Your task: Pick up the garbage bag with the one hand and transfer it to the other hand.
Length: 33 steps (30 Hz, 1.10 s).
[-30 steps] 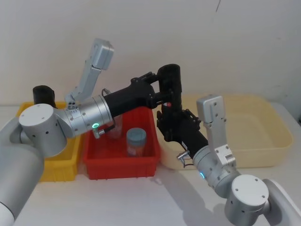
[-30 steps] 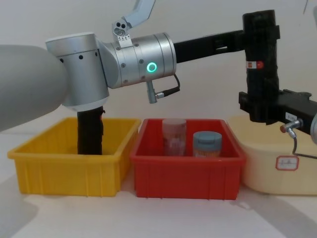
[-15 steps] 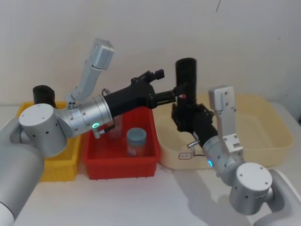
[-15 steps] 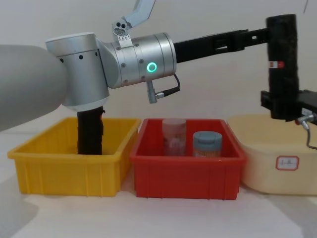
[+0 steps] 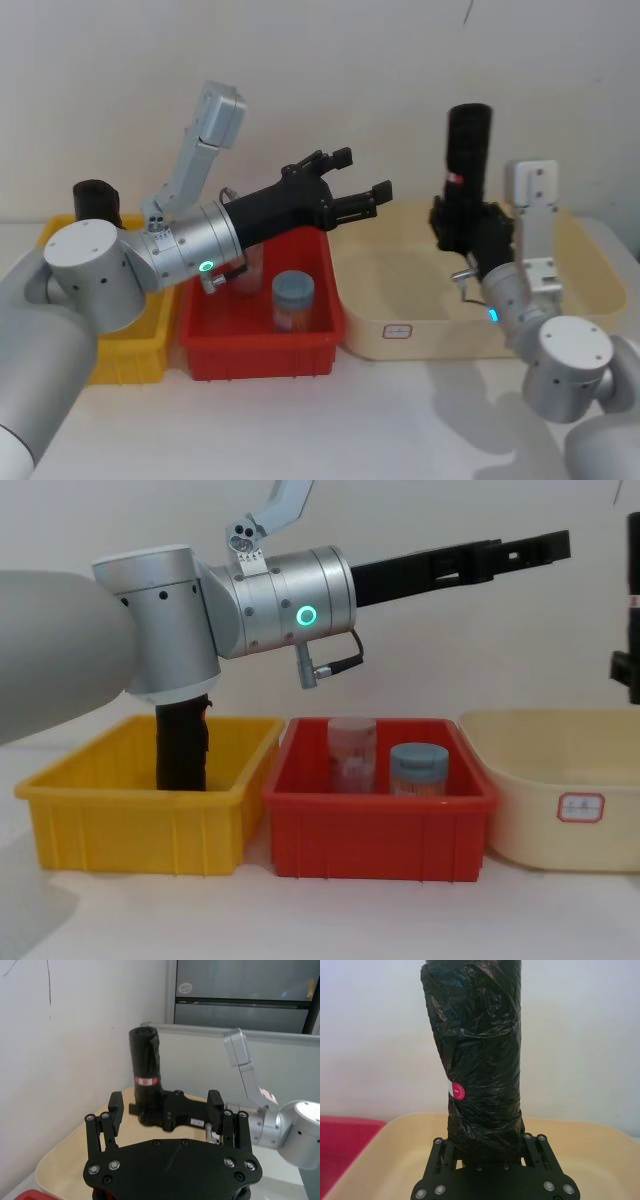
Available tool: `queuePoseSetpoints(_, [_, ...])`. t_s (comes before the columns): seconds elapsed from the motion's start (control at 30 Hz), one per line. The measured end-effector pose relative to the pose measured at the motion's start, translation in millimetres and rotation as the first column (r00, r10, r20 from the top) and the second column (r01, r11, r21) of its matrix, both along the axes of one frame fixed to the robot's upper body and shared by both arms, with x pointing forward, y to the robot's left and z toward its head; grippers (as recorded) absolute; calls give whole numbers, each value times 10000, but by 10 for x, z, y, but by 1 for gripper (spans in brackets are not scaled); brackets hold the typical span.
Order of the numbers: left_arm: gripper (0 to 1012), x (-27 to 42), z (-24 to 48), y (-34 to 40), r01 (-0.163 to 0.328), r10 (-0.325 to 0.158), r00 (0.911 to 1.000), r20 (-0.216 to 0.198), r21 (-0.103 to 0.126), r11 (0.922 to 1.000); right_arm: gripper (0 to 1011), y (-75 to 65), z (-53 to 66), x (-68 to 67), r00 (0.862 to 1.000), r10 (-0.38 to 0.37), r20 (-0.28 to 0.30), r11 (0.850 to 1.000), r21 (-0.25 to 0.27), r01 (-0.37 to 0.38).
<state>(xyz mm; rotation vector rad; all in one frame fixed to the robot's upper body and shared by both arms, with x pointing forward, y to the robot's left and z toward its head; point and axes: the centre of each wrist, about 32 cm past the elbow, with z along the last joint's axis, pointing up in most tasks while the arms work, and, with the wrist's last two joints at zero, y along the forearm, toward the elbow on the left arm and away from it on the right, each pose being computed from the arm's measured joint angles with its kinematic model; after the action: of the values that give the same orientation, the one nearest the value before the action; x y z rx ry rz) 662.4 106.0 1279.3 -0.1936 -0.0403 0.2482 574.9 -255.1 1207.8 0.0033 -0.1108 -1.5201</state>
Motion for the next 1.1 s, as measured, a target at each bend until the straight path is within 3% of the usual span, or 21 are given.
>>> queuePoseSetpoints(0.27, [1001,0,0,0,0,0,10000,0,1,10000,581,-203,45,11,9983,-573,105,9981,224,571])
queuePoseSetpoints(0.37, [1001,0,0,0,0,0,10000,0,1,10000,718,-276,73,6,9970,-756,147,9969,238,752])
queuePoseSetpoints(0.73, [1001,0,0,0,-1,1,10000,-1,0,10000,1001,-374,130,-37,9950,-967,261,9947,-323,975])
queuePoseSetpoints(1.1, [1001,0,1,2,-3,3,10000,6,2,10000,1000,-319,253,-57,9942,-802,724,9917,-950,869])
